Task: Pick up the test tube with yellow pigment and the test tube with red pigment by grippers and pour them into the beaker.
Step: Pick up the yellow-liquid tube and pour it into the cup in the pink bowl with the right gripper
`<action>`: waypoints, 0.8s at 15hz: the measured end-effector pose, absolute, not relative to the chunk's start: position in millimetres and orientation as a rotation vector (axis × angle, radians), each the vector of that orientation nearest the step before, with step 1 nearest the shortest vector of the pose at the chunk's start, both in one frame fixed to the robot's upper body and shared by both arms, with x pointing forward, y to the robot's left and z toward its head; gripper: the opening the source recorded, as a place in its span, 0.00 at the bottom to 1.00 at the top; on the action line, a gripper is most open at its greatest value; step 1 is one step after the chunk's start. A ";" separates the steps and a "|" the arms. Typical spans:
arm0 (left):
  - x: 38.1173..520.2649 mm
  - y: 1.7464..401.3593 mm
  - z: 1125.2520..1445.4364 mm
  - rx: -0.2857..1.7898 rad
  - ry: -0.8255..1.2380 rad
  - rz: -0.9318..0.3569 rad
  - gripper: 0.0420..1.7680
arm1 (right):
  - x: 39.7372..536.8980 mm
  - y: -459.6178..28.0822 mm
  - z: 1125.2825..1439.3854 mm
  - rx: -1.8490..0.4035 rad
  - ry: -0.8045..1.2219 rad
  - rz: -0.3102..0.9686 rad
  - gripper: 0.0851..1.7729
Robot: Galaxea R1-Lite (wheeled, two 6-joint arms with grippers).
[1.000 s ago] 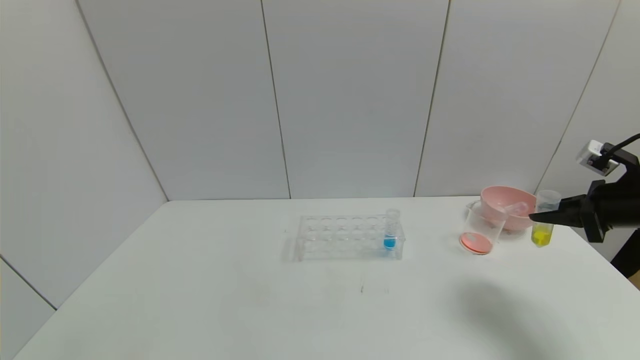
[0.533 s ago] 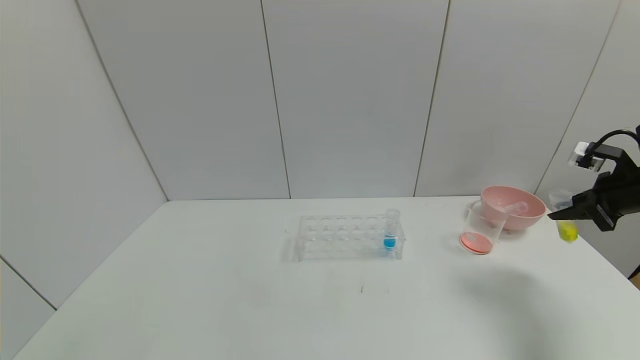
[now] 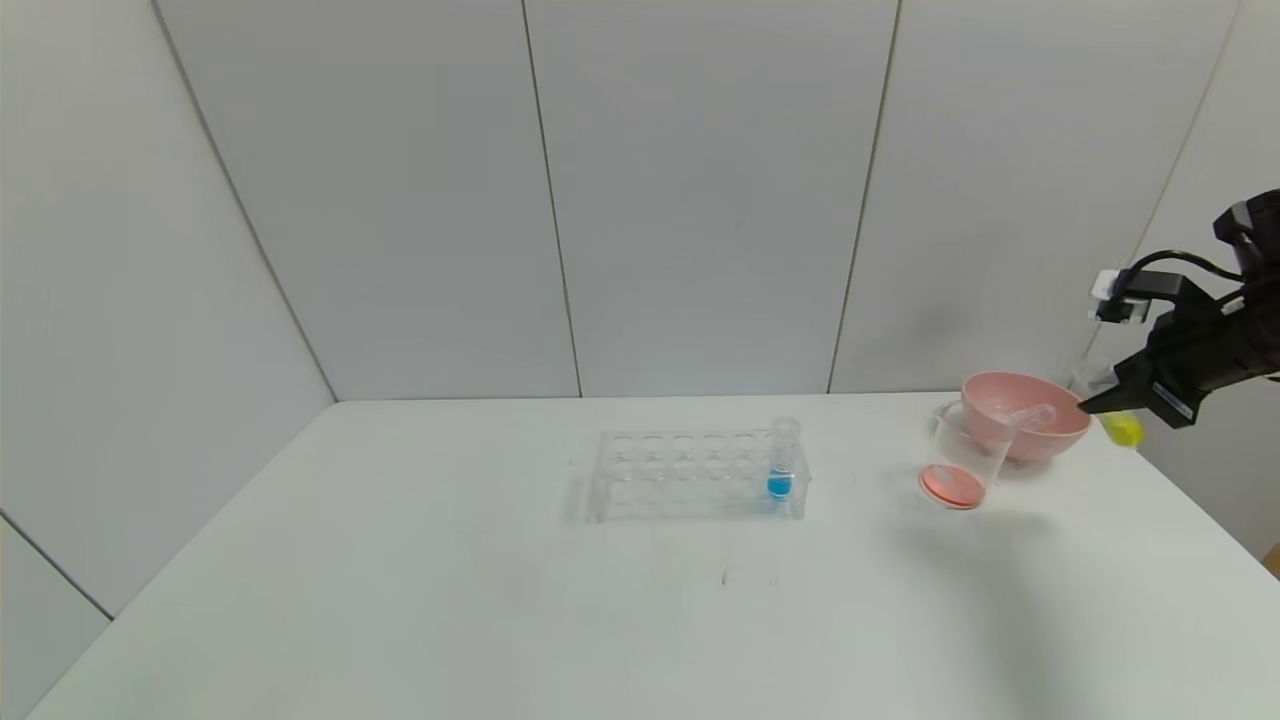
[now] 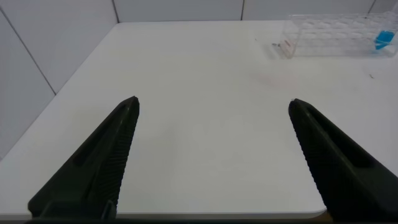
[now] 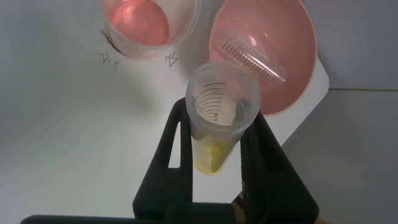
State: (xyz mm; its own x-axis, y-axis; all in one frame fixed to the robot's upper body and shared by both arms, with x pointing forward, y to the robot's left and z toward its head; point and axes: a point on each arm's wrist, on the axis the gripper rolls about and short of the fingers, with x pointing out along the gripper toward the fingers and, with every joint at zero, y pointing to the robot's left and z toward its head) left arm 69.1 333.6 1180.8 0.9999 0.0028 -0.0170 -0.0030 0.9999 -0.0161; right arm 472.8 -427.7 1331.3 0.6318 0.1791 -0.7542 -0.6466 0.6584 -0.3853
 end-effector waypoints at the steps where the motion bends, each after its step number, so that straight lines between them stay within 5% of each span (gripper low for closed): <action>1: 69.1 333.6 1180.8 -0.017 0.017 0.003 0.97 | 478.6 -425.8 1332.4 -0.721 0.740 0.508 0.25; 12: 69.1 333.6 1180.8 -0.017 0.017 0.003 0.97 | 507.3 -365.6 1324.8 -0.982 0.795 0.454 0.25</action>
State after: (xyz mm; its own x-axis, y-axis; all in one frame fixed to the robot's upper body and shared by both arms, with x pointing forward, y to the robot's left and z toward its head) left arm 69.1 333.6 1180.8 0.9999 0.0028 -0.0170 -0.0030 0.9999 -0.0165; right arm 507.3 -365.6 1324.8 0.6400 -0.0057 -0.7683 -0.6648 0.4973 -0.5575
